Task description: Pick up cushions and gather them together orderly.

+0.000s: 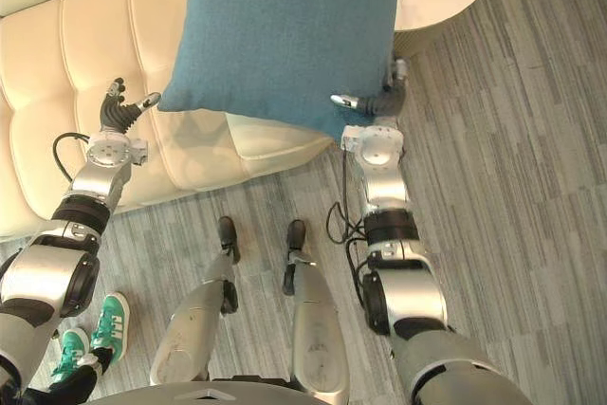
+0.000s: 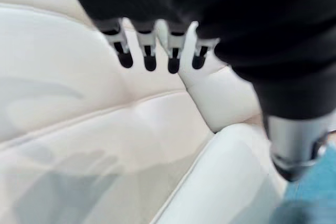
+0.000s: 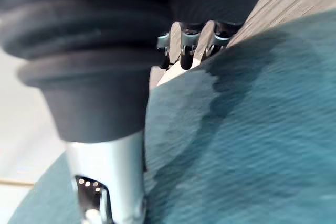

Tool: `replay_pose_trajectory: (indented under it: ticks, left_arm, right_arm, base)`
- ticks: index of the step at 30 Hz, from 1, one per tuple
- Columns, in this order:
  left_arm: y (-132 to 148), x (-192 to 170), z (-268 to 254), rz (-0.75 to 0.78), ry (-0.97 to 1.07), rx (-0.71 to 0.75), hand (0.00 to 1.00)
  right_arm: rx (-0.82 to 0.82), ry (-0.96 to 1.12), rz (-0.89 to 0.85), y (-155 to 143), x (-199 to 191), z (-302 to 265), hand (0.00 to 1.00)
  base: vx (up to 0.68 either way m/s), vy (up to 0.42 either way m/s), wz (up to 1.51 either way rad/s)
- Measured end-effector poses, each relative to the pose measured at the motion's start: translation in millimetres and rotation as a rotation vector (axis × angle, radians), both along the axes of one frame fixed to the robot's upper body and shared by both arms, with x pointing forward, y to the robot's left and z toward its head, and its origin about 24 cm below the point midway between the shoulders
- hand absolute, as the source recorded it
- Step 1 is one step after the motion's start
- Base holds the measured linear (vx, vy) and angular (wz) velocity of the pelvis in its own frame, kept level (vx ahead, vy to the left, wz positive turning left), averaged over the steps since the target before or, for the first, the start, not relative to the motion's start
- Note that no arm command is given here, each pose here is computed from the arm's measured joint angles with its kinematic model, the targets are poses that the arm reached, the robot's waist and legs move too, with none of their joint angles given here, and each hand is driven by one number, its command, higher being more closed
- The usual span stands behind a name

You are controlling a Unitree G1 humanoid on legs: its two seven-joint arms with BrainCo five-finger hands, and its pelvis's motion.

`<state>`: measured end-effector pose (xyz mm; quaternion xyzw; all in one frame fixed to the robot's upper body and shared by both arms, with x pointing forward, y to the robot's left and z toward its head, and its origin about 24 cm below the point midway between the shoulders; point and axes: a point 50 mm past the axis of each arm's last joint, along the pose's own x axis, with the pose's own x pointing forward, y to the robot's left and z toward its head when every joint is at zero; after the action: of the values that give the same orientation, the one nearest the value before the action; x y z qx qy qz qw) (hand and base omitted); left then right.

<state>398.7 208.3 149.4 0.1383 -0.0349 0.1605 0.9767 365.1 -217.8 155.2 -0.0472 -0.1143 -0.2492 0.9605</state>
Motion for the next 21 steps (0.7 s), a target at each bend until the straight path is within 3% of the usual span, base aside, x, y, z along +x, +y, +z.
replay_pose_trajectory:
  ticks: [3,9,21]
  left_arm:
    - [-5.8,-0.3,3.5,-0.001,-0.027,-0.013,0.0]
    - [-8.2,-2.2,-4.3,-0.006,-0.011,-0.019,0.0]
    - [-13.6,-8.3,-27.6,-0.016,0.047,-0.022,0.0]
  right_arm:
    - [0.041,0.035,-0.014,2.6,-5.9,-17.4,0.0]
    - [0.047,-0.088,0.048,22.4,-20.9,-4.5,0.0]
    - [0.079,-0.109,0.077,25.3,-41.9,-20.9,0.0]
  base:
    - [0.05,0.011,-0.03]
    - [0.01,-0.006,-0.07]
    - [-0.02,-0.009,0.0]
